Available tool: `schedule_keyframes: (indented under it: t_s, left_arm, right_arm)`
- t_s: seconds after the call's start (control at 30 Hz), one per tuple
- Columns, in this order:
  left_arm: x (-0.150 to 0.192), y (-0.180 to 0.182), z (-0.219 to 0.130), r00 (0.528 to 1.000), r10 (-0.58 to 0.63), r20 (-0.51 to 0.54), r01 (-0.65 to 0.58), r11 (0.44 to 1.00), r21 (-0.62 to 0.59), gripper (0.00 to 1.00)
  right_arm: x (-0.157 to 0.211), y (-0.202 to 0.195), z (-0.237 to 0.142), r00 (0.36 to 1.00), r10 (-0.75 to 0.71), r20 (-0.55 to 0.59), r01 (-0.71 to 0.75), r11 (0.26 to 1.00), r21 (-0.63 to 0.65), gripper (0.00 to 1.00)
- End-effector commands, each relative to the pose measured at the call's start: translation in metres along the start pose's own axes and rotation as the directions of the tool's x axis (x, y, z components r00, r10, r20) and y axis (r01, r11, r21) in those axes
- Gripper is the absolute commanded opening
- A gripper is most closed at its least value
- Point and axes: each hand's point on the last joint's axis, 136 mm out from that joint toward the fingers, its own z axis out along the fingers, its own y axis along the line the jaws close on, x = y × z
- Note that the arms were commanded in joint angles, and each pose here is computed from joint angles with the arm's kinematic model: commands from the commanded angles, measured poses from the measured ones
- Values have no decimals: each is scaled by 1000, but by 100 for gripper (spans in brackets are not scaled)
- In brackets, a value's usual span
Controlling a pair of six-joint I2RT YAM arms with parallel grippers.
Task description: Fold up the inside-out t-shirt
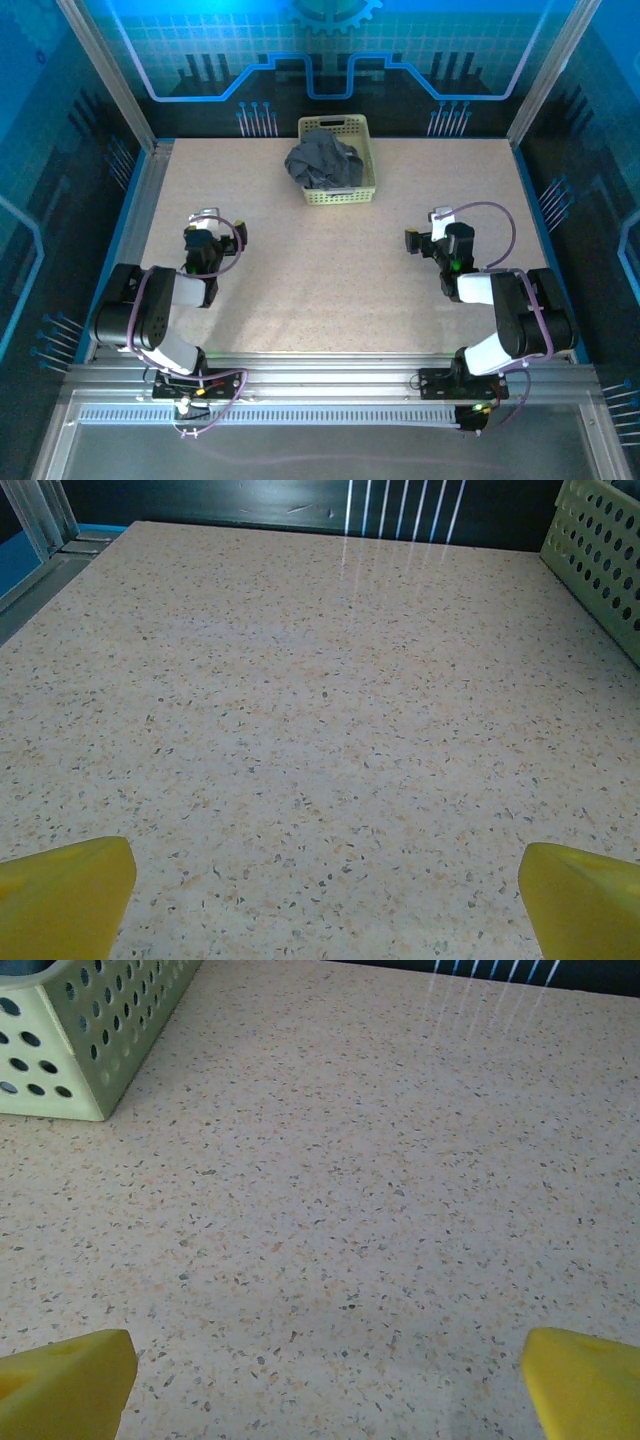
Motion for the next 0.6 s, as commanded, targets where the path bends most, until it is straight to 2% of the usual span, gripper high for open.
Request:
schedule_keyframes:
  t_s: [0.0,0.1,0.2,0.27,0.4,0.5,0.57]
  left_arm:
    - [-29,-13,-13,994,79,70,-78,997,-15,99]
    - [-50,-21,-36,990,101,98,-96,994,-55,99]
    - [-70,-35,-58,990,71,123,-71,997,-10,99]
    - [-85,-43,-73,992,19,126,-22,999,24,99]
    - [-116,-36,-103,977,-184,111,181,983,30,99]
    - [-118,-12,-121,915,-396,83,402,912,-83,99]
    - [-115,-8,-128,902,-430,31,430,895,-119,99]
  right_arm:
    - [-26,7,-9,994,-39,103,41,999,-15,100]
    - [-42,8,-26,991,-64,122,61,998,24,100]
    - [-64,24,-46,981,-120,154,120,993,10,100]
    - [-81,37,-65,976,-111,186,122,991,-50,100]
    - [-111,51,-100,987,-15,162,42,986,-163,100]
    - [-128,35,-124,984,163,68,-154,980,-123,100]
    - [-131,25,-131,976,216,16,-214,974,-77,100]
